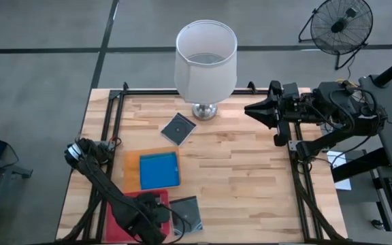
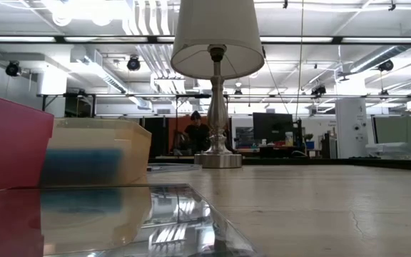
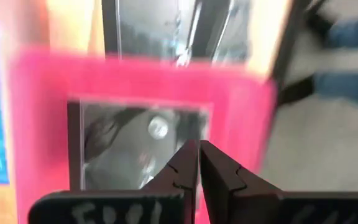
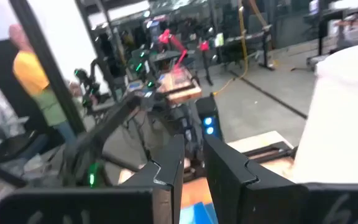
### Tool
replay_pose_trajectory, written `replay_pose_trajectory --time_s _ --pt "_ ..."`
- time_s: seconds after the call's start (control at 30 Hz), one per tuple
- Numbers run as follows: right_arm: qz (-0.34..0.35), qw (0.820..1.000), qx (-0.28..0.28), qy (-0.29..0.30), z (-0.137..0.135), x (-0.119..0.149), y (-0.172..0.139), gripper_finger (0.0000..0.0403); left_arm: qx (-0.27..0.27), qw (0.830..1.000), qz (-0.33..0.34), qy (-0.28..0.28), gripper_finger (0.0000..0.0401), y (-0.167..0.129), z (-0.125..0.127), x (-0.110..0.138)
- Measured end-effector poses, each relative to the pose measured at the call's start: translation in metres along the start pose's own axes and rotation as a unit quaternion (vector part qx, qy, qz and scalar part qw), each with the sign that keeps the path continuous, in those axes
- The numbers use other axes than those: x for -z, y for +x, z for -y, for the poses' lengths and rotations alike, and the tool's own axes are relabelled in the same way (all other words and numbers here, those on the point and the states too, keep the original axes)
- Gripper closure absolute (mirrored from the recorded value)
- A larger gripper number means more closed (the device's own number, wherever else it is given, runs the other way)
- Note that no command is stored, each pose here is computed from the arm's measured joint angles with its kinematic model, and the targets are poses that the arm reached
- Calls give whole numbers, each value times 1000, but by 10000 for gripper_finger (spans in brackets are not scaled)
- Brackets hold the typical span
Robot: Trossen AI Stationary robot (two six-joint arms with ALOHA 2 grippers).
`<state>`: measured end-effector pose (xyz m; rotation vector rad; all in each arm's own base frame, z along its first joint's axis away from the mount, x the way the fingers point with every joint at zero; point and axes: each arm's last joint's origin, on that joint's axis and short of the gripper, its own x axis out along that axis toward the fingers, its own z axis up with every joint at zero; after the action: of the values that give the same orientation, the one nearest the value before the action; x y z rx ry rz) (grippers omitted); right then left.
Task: Pick & place jewel cases by type
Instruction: Move the orange bin to the top left of the table
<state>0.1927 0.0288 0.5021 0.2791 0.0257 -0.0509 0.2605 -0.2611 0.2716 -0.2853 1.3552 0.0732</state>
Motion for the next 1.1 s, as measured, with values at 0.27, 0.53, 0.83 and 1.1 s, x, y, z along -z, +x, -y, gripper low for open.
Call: replay_pose_trajectory --time_s 0.27,0.53,0.83,1.1 --pt "-57 998 -22 -1 0 10 -1 346 26 989 132 -61 401 -49 -1 -39" --pt "-90 994 -60 11 -6 15 -6 346 43 983 164 -77 401 -52 -11 -63" --pt "-161 985 -47 34 -5 27 -19 346 67 967 213 -122 401 -53 -27 -96" --pt "-252 966 -29 56 -8 46 -29 346 56 973 179 -134 401 -39 -36 -106"
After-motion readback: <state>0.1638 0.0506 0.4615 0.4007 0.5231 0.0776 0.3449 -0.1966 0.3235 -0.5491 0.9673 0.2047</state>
